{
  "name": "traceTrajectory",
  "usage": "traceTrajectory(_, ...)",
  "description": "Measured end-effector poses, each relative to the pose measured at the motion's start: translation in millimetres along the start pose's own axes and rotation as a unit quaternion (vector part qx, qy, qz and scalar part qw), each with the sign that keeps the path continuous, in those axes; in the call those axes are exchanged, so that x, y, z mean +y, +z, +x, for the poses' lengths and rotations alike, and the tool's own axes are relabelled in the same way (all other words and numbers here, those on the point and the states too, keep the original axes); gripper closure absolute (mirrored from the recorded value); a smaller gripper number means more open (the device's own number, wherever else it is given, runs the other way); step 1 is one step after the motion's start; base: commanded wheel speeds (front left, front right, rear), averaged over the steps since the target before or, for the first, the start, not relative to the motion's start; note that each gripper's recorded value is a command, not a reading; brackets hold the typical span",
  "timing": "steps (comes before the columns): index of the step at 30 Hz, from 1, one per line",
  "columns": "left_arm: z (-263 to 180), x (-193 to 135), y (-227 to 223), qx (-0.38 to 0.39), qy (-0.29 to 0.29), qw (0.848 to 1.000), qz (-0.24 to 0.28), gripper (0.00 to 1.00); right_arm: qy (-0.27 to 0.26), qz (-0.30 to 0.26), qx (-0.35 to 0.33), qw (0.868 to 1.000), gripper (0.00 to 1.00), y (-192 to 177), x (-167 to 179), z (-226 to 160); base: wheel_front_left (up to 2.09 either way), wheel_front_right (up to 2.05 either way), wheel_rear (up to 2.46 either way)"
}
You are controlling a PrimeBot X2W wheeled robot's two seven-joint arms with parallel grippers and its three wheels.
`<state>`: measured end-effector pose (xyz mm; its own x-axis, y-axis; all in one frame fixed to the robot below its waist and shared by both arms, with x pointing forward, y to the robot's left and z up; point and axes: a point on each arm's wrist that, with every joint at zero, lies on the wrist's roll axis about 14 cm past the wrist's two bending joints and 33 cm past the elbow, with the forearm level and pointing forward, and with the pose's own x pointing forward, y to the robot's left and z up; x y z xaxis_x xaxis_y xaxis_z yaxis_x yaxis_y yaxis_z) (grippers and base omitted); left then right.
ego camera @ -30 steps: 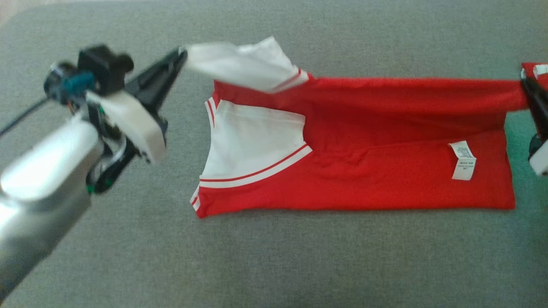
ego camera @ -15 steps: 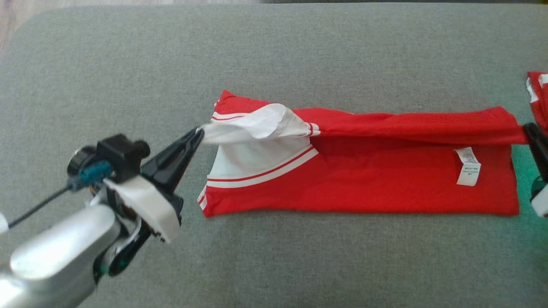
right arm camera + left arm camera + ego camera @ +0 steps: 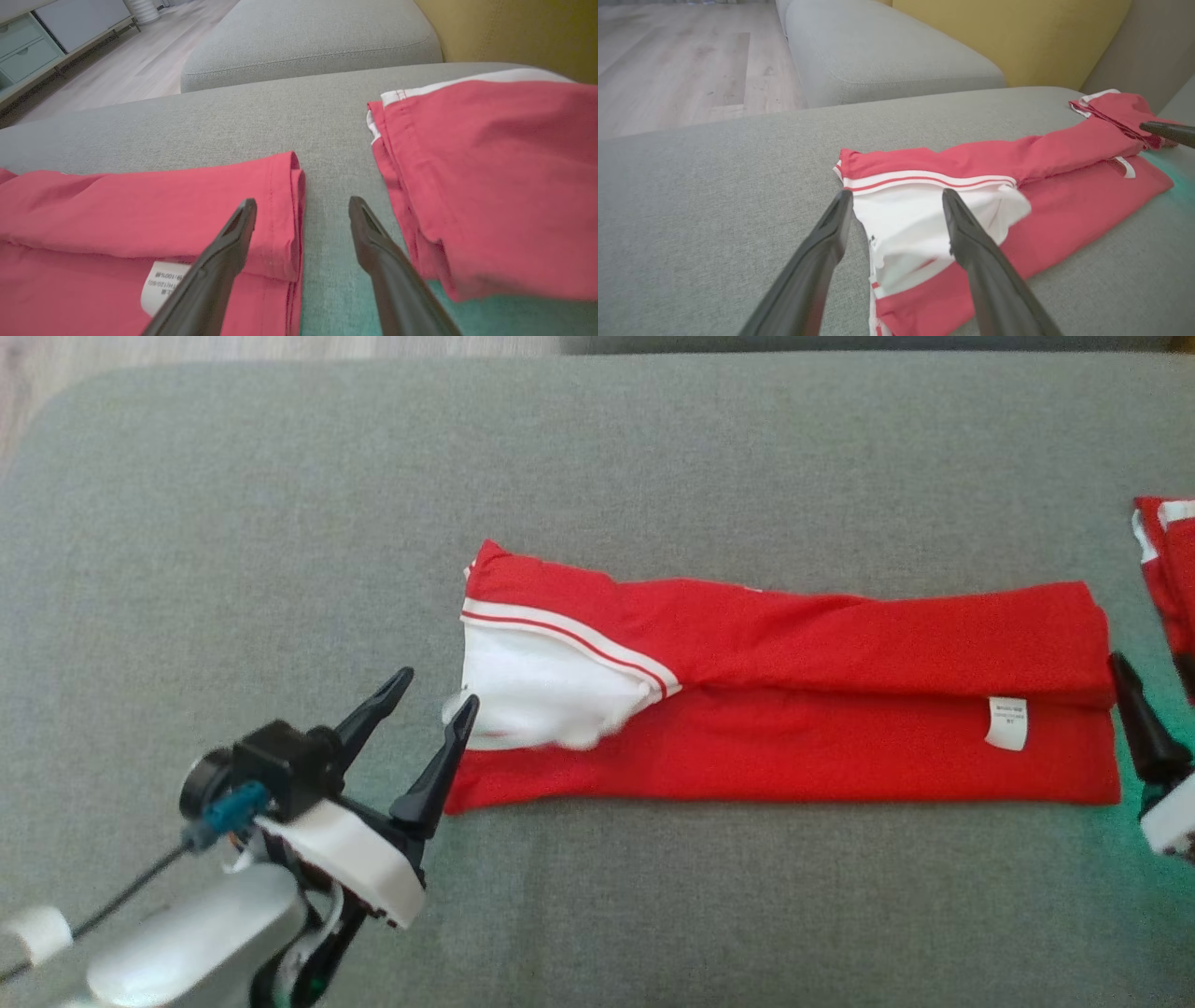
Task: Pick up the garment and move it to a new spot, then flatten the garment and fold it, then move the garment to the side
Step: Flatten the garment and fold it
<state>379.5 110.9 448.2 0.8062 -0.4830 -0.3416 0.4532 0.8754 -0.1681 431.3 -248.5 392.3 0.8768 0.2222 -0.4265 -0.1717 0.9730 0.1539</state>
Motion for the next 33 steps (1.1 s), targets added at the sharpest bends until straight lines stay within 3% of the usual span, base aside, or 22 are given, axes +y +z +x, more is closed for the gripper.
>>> traceTrajectory(6,-6,3,4,-0.050,0.074,0.996,-0.008,0.00,-0.025,0.052,-0.019,0.998,0.00,-14,4,-22,0.00,0.00,0.00)
traceTrajectory(11,-18,-5,36,-0.142,0.135,0.980,-0.016,0.00,-0.046,0.085,-0.034,0.995,0.00,-22,9,-31,0.00,0.00,0.00)
traceTrajectory(15,-36,-14,35,-0.173,0.171,0.970,-0.013,0.00,-0.064,0.094,-0.046,0.992,0.00,-18,7,-27,0.00,0.00,0.00)
traceTrajectory(21,-52,-33,33,-0.200,0.180,0.963,0.007,0.00,-0.083,0.097,-0.024,0.992,0.00,-20,7,-10,0.00,0.00,0.00)
traceTrajectory(28,-61,-31,37,-0.218,0.191,0.957,0.009,0.00,-0.085,0.111,0.047,0.989,0.00,-42,24,8,0.00,0.00,0.00)
traceTrajectory(29,-62,-29,38,-0.219,0.193,0.956,0.009,0.00,-0.083,0.116,0.053,0.988,0.06,-44,27,9,0.00,0.00,0.00)
traceTrajectory(30,-63,-29,38,-0.221,0.193,0.956,0.009,0.00,-0.082,0.120,0.057,0.988,0.35,-45,29,9,0.00,0.00,0.00)
traceTrajectory(32,-63,-28,40,-0.225,0.193,0.955,0.010,0.00,-0.080,0.127,0.068,0.986,0.71,-47,31,8,0.00,0.00,0.00)
traceTrajectory(33,-64,-27,40,-0.226,0.194,0.954,0.011,0.00,-0.079,0.132,0.070,0.986,1.00,-47,32,7,0.00,0.00,0.00)
